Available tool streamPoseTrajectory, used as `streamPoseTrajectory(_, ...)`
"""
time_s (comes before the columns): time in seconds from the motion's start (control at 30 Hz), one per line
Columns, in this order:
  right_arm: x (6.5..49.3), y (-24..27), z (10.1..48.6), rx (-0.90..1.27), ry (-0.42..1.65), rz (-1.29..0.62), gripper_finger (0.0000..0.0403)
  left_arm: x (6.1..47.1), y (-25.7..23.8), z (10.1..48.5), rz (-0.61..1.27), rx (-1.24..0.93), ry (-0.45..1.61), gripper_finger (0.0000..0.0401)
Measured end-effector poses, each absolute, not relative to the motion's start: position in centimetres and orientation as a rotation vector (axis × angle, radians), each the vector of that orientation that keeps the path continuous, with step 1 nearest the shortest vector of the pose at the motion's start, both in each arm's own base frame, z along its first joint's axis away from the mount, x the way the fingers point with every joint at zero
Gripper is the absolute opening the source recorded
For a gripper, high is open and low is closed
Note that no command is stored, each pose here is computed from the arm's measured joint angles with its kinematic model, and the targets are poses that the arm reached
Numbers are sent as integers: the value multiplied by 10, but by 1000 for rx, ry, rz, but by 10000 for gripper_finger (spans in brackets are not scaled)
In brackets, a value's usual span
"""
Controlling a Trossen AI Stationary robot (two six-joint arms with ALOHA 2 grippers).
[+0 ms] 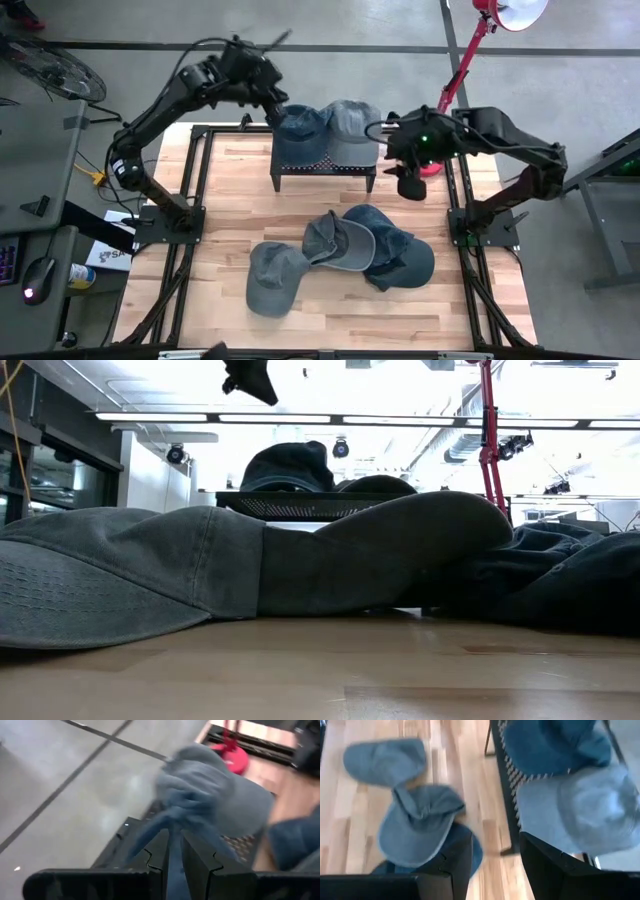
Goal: Pick & Place hat
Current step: Stack the top gray cap on the gray cap on the shelf
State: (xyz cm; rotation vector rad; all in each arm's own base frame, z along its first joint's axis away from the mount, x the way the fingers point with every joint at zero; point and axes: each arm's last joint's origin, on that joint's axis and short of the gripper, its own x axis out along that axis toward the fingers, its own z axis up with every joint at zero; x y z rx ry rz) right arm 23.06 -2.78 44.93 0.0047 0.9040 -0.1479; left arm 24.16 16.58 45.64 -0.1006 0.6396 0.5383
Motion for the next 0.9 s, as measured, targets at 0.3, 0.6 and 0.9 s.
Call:
streamPoseTrajectory(0.3, 244, 8, 408, 30, 1044, -44, 156, 266, 117, 438, 357, -74, 780, 46)
streamPoseTrajectory(0.6, 262, 61, 344, 91, 1065, 35, 156, 258, 70, 434, 306, -29, 933, 46)
streamPoseTrajectory(0.9, 271, 118, 282, 84, 843, 175, 156, 250, 32, 431, 220, 1, 1038, 46)
